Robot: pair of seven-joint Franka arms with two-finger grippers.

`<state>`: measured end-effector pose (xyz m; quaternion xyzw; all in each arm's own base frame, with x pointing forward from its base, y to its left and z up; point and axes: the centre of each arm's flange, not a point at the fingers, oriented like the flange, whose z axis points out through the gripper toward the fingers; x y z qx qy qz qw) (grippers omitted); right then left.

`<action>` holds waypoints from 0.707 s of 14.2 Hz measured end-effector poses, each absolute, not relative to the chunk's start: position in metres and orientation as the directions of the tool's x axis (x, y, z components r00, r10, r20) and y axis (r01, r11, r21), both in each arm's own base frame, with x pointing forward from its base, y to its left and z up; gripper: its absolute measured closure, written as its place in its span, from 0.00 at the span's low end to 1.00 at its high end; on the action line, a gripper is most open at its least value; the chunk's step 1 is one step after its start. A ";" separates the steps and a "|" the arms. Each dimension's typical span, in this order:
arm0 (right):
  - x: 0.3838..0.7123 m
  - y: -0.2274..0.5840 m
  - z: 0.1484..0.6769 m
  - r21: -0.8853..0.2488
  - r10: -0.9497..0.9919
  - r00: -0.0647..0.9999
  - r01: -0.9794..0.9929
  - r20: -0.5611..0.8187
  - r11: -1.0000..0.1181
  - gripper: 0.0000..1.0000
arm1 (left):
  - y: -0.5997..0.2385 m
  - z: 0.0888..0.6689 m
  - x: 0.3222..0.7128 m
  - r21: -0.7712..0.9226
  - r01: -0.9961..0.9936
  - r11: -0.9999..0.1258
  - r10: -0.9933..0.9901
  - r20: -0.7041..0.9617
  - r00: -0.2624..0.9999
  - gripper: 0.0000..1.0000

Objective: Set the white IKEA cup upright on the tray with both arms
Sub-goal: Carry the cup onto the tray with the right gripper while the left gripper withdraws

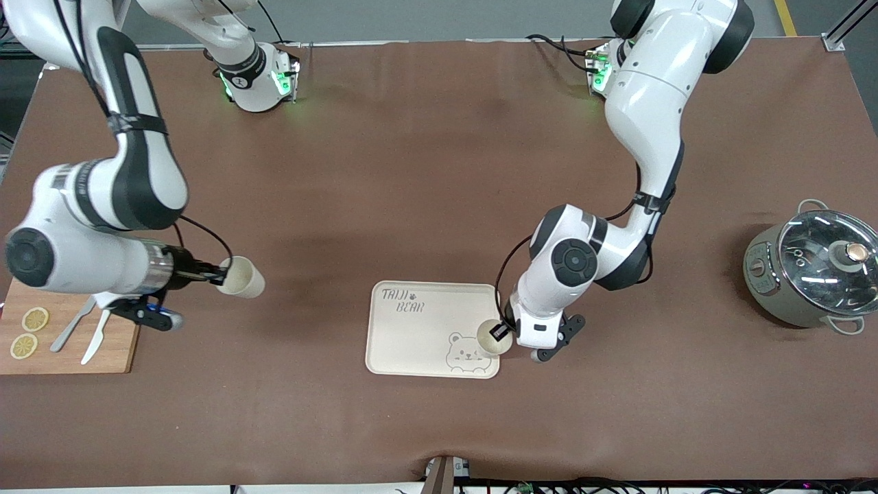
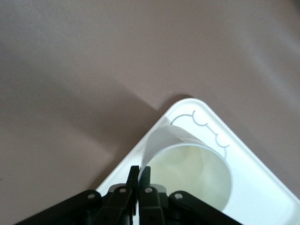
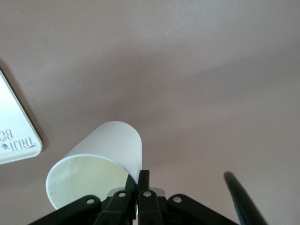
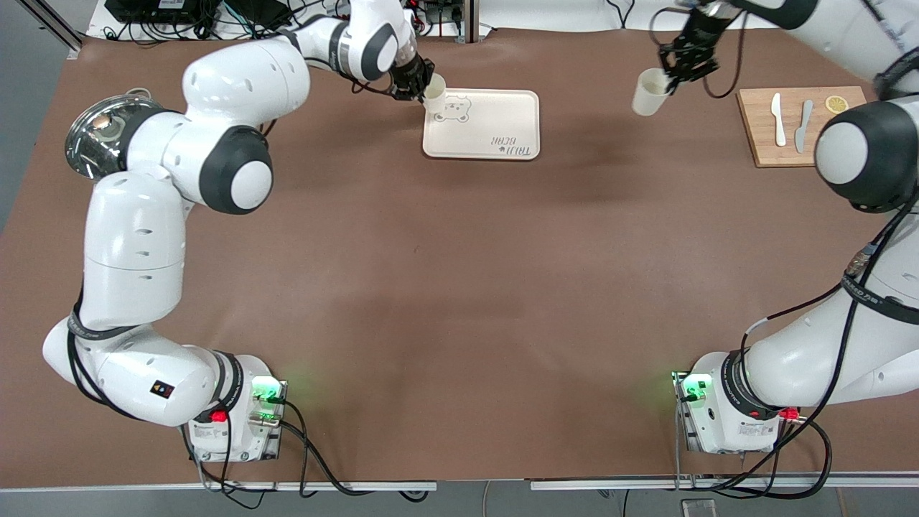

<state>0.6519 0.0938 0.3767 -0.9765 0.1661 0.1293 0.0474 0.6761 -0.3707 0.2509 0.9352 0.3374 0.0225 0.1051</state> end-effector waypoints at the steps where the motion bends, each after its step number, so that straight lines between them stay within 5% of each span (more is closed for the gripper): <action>1: 0.654 0.114 0.368 -0.040 -0.340 0.902 -0.363 -0.267 -0.931 0.97 | -0.374 0.246 0.675 0.209 0.623 -0.754 0.633 -0.026 0.774 0.97; 6: 0.659 0.205 0.313 -0.033 -0.494 0.829 -0.520 -0.263 -0.854 0.97 | -0.376 0.248 0.675 0.212 0.619 -0.756 0.630 -0.021 0.776 0.93; 10: 0.658 0.264 0.292 -0.047 -0.586 0.781 -0.607 -0.215 -0.793 0.97 | -0.381 0.255 0.675 0.223 0.612 -0.759 0.625 -0.015 0.780 0.49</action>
